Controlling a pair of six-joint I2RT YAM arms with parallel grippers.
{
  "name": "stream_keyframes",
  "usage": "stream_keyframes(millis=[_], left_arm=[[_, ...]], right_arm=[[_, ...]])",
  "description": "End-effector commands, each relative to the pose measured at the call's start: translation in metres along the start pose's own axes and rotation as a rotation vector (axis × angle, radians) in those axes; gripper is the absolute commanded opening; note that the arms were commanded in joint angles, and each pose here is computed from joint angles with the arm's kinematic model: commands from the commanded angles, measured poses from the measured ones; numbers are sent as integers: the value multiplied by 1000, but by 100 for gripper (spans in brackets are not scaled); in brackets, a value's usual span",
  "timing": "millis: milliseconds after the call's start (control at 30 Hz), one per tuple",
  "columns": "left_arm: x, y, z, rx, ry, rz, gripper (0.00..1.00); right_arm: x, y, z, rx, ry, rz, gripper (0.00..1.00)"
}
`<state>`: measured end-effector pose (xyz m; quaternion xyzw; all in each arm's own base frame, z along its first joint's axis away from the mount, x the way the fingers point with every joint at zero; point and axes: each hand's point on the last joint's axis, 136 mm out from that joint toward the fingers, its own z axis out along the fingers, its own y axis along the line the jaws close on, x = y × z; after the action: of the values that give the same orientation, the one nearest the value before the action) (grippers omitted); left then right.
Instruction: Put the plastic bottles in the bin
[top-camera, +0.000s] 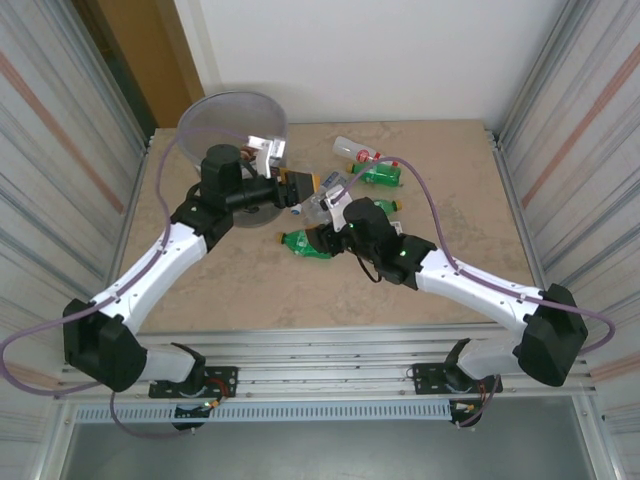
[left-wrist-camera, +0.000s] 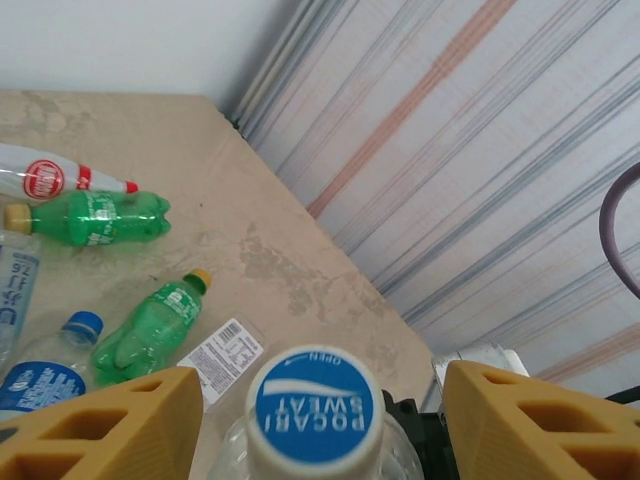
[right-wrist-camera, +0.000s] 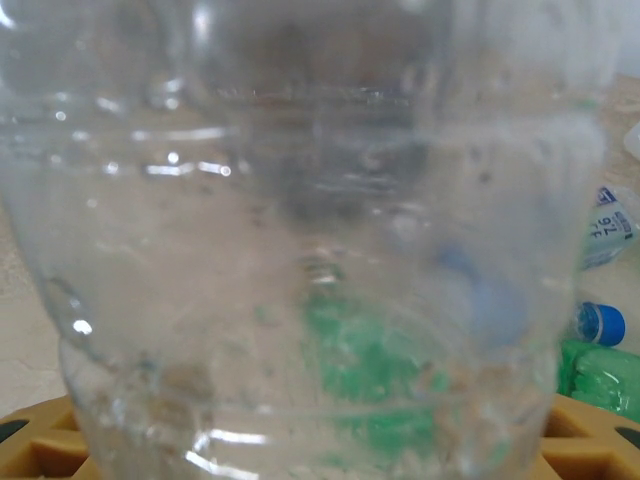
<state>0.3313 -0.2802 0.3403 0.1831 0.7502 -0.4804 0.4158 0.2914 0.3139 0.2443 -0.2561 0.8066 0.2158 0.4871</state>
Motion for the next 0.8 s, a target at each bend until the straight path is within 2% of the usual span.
stream_keyframes(millis=[0,167,400,500,667,767], left_arm=[[-14,-17,1,58,-22,28,59],[-12,-13,3,48,-13,24,50],[-12,-12,4,46,-12,24,18],[-17,-10,4,31,-34,26,10],[-38,-6,-2,-36,-117,46,1],[-59,-3,-9,-84,-200,56,0]], right_arm=[[-32,5,-4,-4,-89,-20,38],[-37,2,-4,19,-105,-24,38],[-39,-2,-1,44,-107,-22,40],[-38,-5,-1,62,-105,-16,50],[-40,-13,-10,98,-120,-1,74],[-40,-20,-19,126,-134,15,85]])
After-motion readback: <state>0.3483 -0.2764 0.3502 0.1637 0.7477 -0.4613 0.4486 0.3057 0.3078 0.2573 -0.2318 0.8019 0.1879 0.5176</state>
